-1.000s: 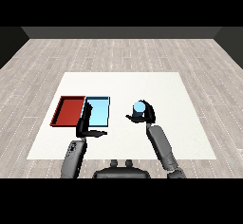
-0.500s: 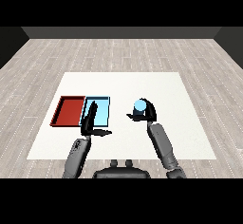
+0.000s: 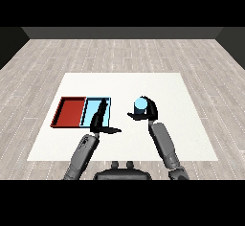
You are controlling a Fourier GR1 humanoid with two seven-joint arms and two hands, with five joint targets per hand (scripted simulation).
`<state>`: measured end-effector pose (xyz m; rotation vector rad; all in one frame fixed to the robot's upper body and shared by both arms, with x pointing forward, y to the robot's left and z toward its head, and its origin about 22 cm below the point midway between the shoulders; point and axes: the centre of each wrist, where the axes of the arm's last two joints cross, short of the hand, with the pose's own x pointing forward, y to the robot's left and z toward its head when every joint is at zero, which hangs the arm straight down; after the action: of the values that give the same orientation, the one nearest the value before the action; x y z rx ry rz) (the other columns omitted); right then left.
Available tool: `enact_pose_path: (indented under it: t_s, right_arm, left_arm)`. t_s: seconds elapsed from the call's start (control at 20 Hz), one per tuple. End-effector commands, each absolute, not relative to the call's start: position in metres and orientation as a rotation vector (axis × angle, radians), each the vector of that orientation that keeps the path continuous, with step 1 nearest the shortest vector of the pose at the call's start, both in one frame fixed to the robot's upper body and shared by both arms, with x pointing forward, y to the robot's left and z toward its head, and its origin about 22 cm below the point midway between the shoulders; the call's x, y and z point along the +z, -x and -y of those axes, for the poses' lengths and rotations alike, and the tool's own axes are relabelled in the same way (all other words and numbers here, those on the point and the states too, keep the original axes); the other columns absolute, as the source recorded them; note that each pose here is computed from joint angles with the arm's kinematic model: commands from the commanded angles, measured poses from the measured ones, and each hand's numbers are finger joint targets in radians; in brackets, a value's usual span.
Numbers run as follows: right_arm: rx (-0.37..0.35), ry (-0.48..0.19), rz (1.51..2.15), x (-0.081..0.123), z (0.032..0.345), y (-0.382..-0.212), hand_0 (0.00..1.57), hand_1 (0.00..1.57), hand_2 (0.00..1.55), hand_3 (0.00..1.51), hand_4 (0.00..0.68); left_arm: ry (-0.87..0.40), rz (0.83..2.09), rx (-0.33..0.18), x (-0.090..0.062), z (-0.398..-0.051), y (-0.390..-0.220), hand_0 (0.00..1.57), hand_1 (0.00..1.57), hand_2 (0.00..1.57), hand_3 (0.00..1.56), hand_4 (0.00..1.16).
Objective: Pick the blue can and put it in the blue box
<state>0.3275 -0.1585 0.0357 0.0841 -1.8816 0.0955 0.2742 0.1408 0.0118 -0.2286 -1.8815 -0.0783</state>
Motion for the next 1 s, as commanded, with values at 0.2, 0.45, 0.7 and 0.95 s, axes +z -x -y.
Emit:
enact_pose_path:
  t_s: [0.2,0.45,0.7,0.95]
  right_arm:
    - [0.087,-0.17,1.906,0.046,0.124,-0.323,1.45,1.45,1.47,1.38,0.547]
    - [0.118,-0.18,1.888,0.036,0.103,-0.318,1.44,1.44,1.46,1.37,0.554]
    - [0.132,-0.199,1.89,0.05,0.103,-0.336,1.42,1.42,1.46,1.37,0.555]
    - [0.131,-0.253,1.882,0.033,0.107,-0.312,1.45,1.45,1.47,1.37,0.553]
  left_arm:
    - [0.242,1.862,-0.129,0.017,-0.115,-0.281,0.0,0.0,0.0,0.0,0.0]
    - [0.244,1.851,-0.136,-0.003,-0.128,-0.286,0.0,0.0,0.0,0.0,0.0]
    - [0.243,1.815,-0.128,-0.01,-0.097,-0.289,0.0,0.0,0.0,0.0,0.0]
    - [0.3,1.776,-0.142,0.006,-0.084,-0.287,0.0,0.0,0.0,0.0,0.0]
